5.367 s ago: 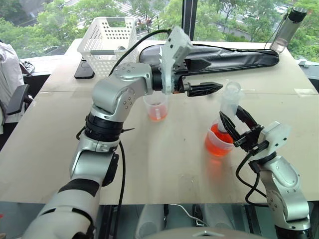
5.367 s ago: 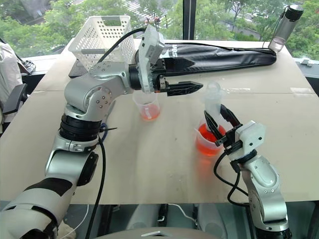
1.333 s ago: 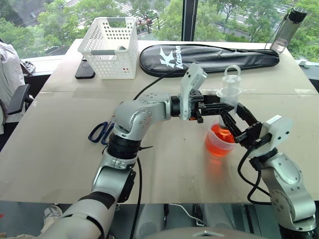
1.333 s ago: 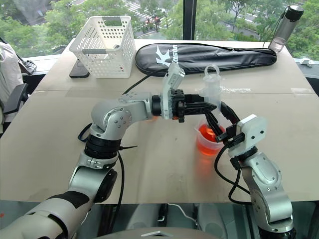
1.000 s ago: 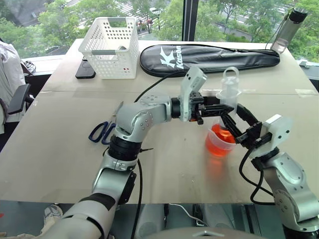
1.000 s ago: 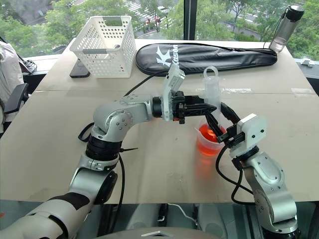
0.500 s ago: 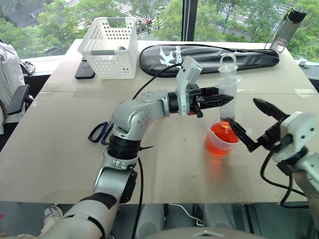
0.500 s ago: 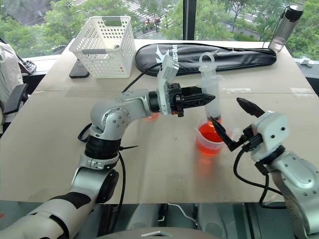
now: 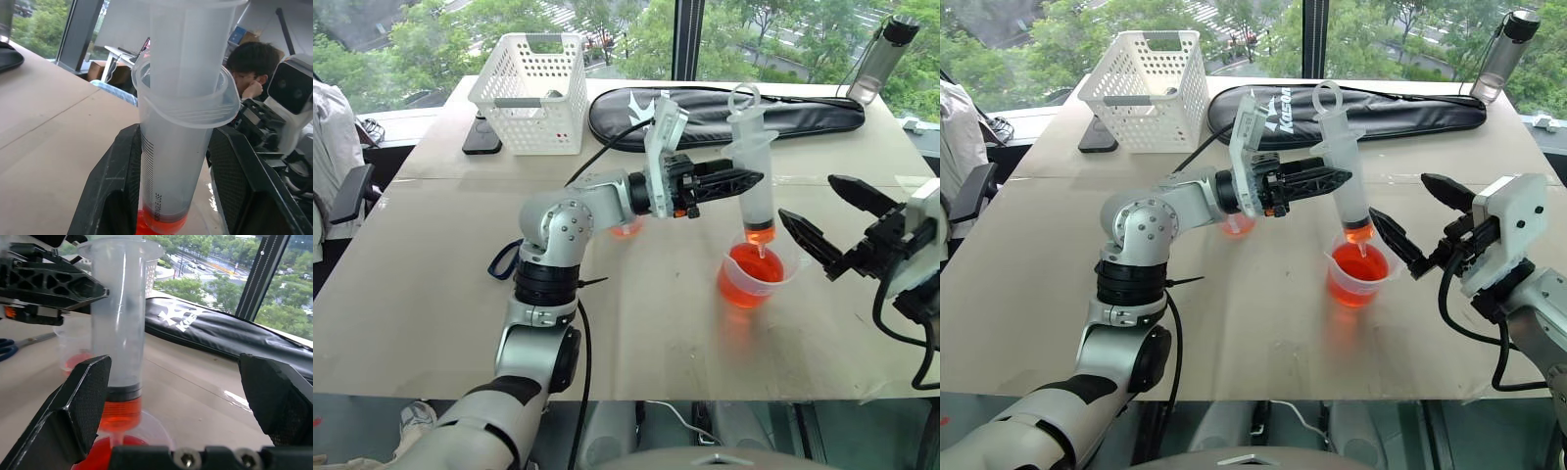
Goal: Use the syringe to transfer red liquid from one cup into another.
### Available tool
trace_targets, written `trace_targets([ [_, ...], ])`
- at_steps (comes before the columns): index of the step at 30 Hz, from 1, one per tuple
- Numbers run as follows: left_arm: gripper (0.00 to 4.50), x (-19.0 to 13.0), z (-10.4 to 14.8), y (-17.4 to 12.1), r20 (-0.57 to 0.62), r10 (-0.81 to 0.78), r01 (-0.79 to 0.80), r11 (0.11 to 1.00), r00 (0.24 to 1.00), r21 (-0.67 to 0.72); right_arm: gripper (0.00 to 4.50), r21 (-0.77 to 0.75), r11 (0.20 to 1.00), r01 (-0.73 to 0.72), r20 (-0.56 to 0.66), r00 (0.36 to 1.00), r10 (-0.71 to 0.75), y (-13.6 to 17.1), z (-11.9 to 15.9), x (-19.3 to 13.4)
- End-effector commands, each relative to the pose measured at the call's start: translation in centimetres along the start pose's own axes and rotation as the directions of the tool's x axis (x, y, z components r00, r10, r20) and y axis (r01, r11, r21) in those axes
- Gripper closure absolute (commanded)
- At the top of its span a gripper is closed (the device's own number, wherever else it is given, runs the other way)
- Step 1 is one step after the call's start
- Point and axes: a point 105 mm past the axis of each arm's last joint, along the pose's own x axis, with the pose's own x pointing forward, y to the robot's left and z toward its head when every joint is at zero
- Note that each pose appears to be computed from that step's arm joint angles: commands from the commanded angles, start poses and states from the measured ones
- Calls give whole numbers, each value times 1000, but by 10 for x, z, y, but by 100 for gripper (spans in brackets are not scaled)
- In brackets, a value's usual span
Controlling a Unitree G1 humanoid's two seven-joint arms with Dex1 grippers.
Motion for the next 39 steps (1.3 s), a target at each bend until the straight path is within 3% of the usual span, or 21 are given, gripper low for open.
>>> trace_targets([
  [1,289,-7,21,-7,83,-20,20,1000,996,-1,1,6,999,43,60,997,-43,-8,14,1],
  [4,289,-19,41,-2,160,11,-3,999,987,-46,1,100,994,42,138,989,-56,-15,28,3],
  [8,289,-43,62,7,198,96,-92,995,975,-29,1,118,992,47,170,983,-67,-24,40,7],
  [12,289,-88,94,20,245,247,-269,961,937,58,1,126,991,36,168,984,-57,-27,40,14],
  [17,289,-135,114,32,230,389,-435,879,892,198,1,192,980,51,165,983,-84,-34,36,34],
  [22,289,-151,109,42,151,465,-486,790,872,373,1,159,986,-40,148,989,17,-27,46,76],
  [29,289,-157,91,53,79,495,-480,771,865,419,1,121,986,-117,122,987,102,-17,75,131],
  [34,289,-152,74,59,15,491,-445,774,871,451,1,95,943,-320,122,943,308,25,106,165],
  [36,289,-150,69,60,-4,487,-429,774,873,467,55,105,921,-374,118,925,362,38,112,172],
  [39,289,-147,68,57,-8,471,-414,783,882,465,55,97,891,-443,115,895,432,57,120,181],
])
